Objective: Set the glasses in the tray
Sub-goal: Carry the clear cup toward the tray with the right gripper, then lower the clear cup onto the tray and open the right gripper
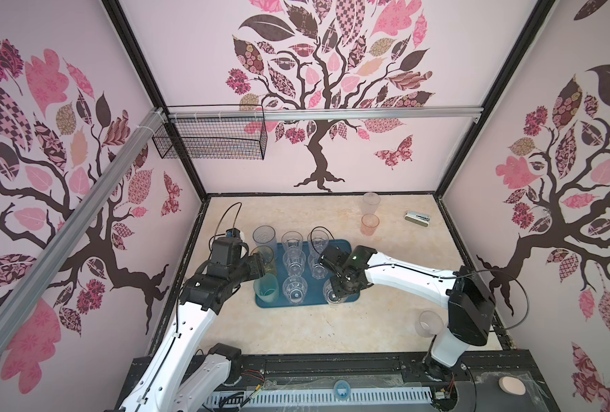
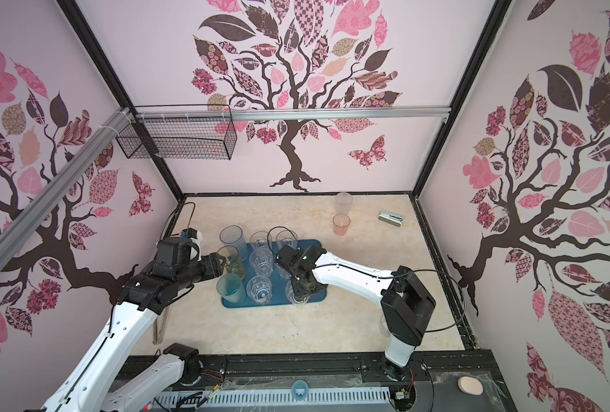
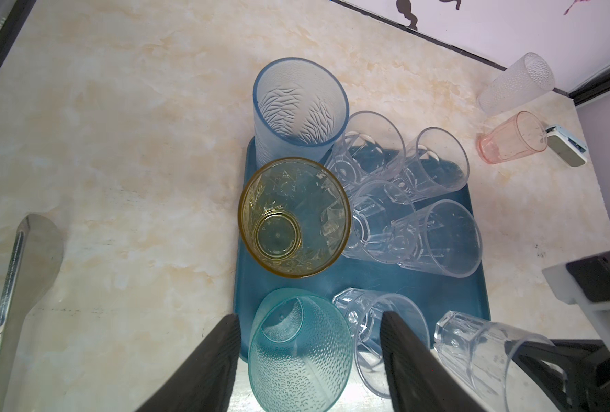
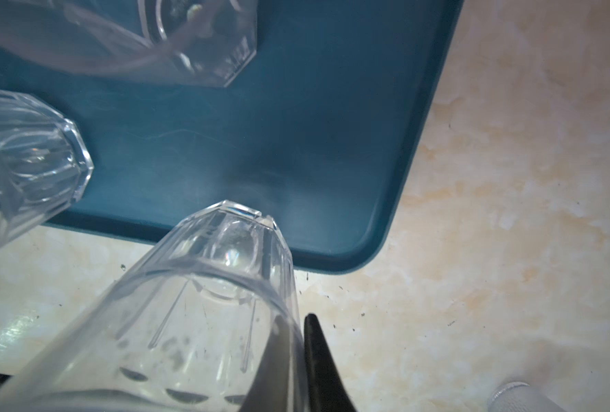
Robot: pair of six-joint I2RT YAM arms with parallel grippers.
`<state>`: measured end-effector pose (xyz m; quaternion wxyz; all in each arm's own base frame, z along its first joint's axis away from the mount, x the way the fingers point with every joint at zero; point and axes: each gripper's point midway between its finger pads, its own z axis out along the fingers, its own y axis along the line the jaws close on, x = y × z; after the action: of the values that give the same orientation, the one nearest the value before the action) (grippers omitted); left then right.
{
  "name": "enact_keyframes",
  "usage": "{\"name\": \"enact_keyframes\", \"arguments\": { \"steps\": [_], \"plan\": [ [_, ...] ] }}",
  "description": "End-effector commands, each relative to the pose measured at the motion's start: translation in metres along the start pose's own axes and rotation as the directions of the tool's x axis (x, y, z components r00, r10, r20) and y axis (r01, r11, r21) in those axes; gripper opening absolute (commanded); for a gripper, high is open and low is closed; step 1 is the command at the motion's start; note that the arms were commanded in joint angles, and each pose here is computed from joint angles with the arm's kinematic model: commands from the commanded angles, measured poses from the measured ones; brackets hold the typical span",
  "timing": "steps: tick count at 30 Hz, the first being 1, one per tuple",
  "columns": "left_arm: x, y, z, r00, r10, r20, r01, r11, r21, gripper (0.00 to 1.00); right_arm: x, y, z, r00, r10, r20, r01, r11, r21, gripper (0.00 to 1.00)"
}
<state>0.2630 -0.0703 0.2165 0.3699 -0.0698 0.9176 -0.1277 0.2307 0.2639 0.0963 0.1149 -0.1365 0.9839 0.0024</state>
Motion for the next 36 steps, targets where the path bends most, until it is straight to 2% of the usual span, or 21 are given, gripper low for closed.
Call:
{"name": "enact_keyframes", "arguments": {
  "steps": [1,17,23,36],
  "plan": [
    [0.005,-0.001,0.006,1.000,0.007,-0.005,-0.006,1.000,0.018,0.66,-0.008,0.012,0.007,1.000,-0.015,-0.003,0.015,1.000,-0.007,0.00],
    [0.008,-0.004,0.011,1.000,0.002,-0.005,-0.002,0.999,0.043,0.66,-0.003,0.036,0.037,0.994,-0.054,-0.094,0.049,0.998,-0.051,0.00],
    [0.008,-0.005,0.012,1.000,-0.003,0.001,0.003,0.999,0.050,0.66,-0.019,0.027,0.038,0.997,-0.059,-0.039,0.060,0.998,0.028,0.00],
    [0.009,-0.004,0.014,1.000,-0.001,0.000,0.001,0.999,0.050,0.66,-0.018,0.032,0.040,0.996,-0.073,-0.057,0.073,0.997,0.011,0.00]
  ]
}}
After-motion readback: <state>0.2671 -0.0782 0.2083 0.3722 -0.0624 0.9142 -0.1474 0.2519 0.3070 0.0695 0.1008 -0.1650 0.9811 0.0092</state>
